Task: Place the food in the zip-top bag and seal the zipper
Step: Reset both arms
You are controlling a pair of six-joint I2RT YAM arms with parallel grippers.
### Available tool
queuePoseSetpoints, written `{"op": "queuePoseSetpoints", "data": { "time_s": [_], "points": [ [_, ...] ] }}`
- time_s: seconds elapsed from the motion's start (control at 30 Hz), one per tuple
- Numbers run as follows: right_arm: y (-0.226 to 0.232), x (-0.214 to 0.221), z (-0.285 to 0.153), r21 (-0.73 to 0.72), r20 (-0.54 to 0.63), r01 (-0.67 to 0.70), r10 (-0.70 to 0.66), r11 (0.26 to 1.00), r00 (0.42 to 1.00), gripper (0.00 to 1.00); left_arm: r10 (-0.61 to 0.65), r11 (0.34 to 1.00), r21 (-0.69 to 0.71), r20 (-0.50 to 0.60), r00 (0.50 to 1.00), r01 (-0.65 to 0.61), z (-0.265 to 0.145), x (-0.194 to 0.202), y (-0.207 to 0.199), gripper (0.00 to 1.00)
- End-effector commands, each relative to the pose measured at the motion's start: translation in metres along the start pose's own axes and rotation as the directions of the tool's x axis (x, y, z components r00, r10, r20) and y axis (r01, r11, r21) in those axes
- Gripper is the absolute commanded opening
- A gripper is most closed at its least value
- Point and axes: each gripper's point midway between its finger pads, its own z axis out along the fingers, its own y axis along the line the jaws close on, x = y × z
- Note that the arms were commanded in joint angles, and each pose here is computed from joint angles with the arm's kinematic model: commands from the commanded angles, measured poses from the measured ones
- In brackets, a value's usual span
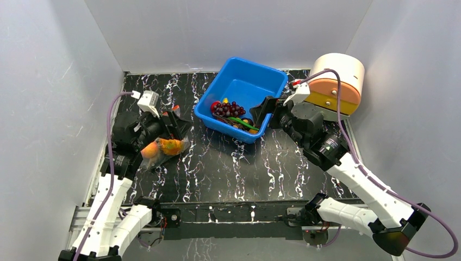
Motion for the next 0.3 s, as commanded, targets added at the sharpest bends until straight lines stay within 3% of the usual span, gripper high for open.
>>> {"op": "queuePoseSetpoints", "data": {
  "time_s": [0.0,0.27],
  "points": [
    [0.0114,-0.0133,-0.0019,-0.054,0.052,-0.04,0.043,0.998,0.998,0.98,-0.046,0.996,0.079,-0.001,0.999,0.046,-0.0008,0.0034,-0.0149,0.98],
    [0.0101,-0.0114,-0.0025,-0.052,0.052,-0.044,0.047,0.998,0.998,0.98,-0.032,0.999,0.042,0.008,0.999,0.032,-0.0015,-0.0005,-0.0093,0.98]
  ]
}}
